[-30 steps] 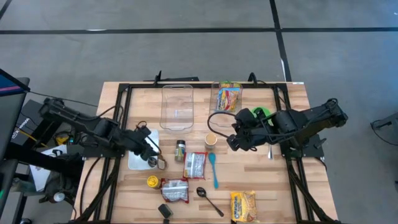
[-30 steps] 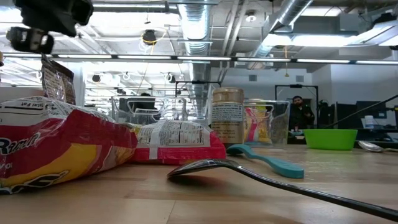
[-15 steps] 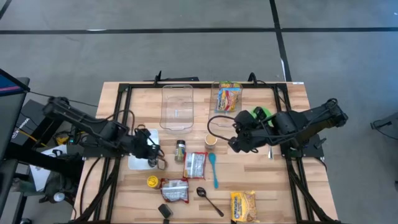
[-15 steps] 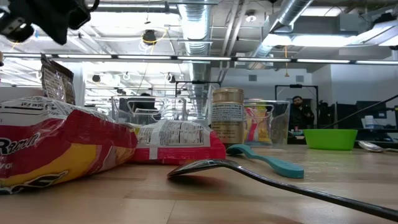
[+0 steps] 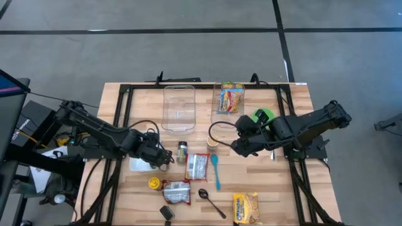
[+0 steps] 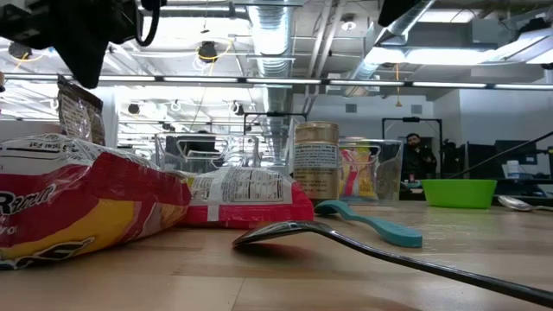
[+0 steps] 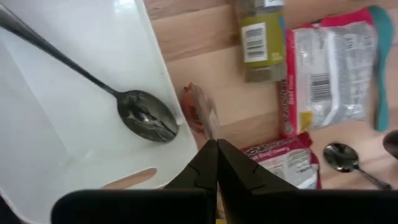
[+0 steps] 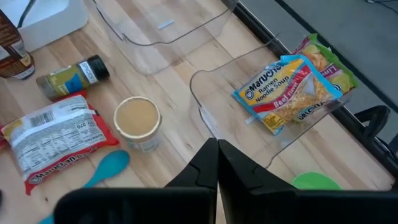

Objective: Pick & Place Food Item
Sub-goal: Put the orange seasoning pack into the left transparent bin

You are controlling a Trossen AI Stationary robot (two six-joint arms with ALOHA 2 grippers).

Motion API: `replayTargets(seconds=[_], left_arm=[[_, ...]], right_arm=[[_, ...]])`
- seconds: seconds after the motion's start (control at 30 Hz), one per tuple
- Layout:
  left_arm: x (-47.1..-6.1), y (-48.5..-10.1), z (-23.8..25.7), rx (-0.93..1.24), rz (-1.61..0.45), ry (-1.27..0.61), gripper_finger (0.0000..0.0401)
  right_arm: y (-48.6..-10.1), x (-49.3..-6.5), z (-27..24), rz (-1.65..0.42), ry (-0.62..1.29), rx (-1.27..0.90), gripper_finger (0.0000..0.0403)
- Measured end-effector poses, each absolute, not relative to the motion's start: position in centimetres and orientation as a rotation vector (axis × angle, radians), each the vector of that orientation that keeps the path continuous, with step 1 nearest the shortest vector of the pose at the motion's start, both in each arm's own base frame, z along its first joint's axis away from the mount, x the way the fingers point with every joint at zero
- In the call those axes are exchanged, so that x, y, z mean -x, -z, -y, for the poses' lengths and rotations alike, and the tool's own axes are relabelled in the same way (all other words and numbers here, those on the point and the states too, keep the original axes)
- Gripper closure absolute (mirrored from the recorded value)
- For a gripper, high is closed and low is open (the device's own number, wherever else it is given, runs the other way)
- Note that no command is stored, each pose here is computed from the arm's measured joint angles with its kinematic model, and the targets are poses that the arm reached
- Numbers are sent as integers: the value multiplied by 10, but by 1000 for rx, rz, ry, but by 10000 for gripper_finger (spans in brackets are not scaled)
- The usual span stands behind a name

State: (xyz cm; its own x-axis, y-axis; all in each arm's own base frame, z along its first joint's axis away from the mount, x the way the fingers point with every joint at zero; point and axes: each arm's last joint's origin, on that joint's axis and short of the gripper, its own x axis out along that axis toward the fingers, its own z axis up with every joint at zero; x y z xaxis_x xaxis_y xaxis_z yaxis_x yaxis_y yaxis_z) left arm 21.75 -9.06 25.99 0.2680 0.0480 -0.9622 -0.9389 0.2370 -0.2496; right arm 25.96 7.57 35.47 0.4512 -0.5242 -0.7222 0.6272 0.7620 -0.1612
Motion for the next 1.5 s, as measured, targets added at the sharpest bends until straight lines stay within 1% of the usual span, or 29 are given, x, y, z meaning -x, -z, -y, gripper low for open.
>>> replayTargets(seconds=[0.17,0.4,0.5,0.63,0.9,1.03,1.3,1.5], left_arm=[[-219,-261,87,1114,-1051,-893,401],[-210,-274,79,1155,-1011,-864,401],[-207,-278,78,1166,-998,-848,394],[-205,-280,77,1170,-992,-842,373],[-205,-280,77,1164,-992,-845,307],[-204,-274,76,1156,-1000,-855,290],[-209,-258,78,1190,-969,-813,288],[-208,-247,78,1185,-1001,-829,293]], right_arm=[[-355,-260,-76,-844,700,-117,403],[-355,-260,-76,-844,699,-116,403],[-355,-260,-76,-843,699,-117,403],[-355,-261,-76,-840,698,-120,403],[-355,-261,-76,-840,698,-120,403],[-355,-261,-76,-839,698,-120,403],[-355,-261,-76,-837,697,-122,403],[-355,-261,-76,-834,696,-124,403]])
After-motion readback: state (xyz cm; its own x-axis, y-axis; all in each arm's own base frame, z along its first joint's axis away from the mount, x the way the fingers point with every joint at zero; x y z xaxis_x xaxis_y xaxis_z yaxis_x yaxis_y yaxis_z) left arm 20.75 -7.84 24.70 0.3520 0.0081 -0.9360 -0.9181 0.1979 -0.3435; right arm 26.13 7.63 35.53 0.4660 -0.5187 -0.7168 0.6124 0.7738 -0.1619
